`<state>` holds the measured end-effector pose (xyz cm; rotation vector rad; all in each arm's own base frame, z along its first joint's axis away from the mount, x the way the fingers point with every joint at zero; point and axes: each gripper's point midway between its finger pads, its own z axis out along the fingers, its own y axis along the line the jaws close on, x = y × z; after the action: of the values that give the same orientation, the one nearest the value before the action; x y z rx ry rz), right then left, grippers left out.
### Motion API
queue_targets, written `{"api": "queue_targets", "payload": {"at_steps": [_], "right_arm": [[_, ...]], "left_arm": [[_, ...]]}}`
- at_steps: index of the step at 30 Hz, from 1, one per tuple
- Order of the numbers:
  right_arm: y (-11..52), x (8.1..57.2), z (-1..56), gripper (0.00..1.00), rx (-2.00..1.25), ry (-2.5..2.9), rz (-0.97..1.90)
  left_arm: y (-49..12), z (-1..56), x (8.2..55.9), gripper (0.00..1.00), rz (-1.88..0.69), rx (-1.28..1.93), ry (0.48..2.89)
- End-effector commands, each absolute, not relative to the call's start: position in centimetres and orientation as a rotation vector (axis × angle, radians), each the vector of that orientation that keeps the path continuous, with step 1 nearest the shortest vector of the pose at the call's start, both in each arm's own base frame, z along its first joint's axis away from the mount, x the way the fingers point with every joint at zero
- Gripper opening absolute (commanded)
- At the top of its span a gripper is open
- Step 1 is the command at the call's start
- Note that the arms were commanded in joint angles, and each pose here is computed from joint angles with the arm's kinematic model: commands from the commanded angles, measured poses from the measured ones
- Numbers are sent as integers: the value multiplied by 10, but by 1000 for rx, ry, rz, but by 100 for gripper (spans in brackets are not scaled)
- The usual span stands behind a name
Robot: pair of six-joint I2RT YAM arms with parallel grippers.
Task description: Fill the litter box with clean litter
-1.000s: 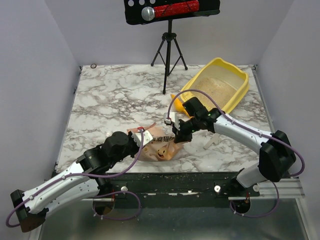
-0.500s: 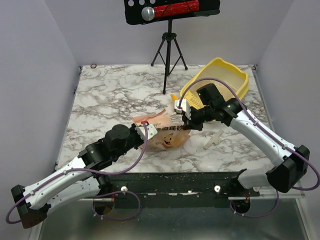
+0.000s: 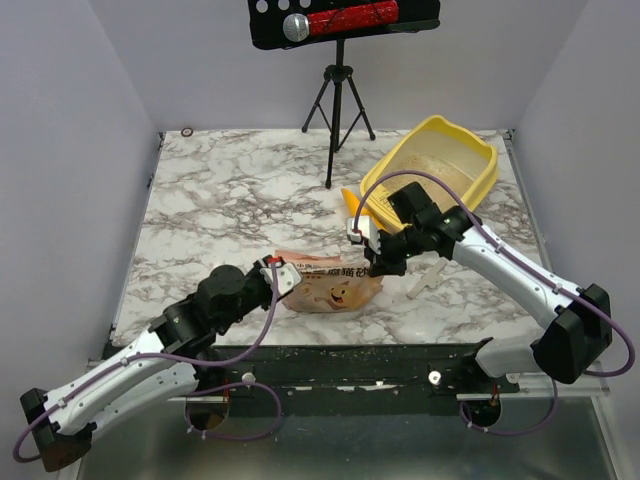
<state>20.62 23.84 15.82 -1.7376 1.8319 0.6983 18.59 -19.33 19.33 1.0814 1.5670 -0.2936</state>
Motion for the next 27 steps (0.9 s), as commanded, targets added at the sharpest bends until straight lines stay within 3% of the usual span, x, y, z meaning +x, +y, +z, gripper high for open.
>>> {"api": "queue_targets", "payload": {"at_steps": [1,7,16,19,20,22,23,27], "right_arm": [[231,210,161,6,-1722,1878,679],[231,210,157,6,-1726,1886,679],[233,208,158,7,-1730,1852,694],[233,208,156,7,-1736,1861,699],[234,208,155,7,-1736,1861,701],[234,208,155,9,-1733,1864,702],[234,209,155,10,-1727,1866,701],[239,230,176,34,-1559,1876,643]], "left_arm": [[-197,199,169,52,-398,1109,1552],[-223,185,171,60,-449,1223,1601],[-238,164,183,58,-421,1294,1645],[-238,161,184,46,-420,1286,1640],[-237,160,185,37,-414,1282,1640],[-236,159,189,8,-394,1262,1653],[-235,157,190,0,-387,1262,1660],[-233,155,195,0,-364,1227,1693]]}}
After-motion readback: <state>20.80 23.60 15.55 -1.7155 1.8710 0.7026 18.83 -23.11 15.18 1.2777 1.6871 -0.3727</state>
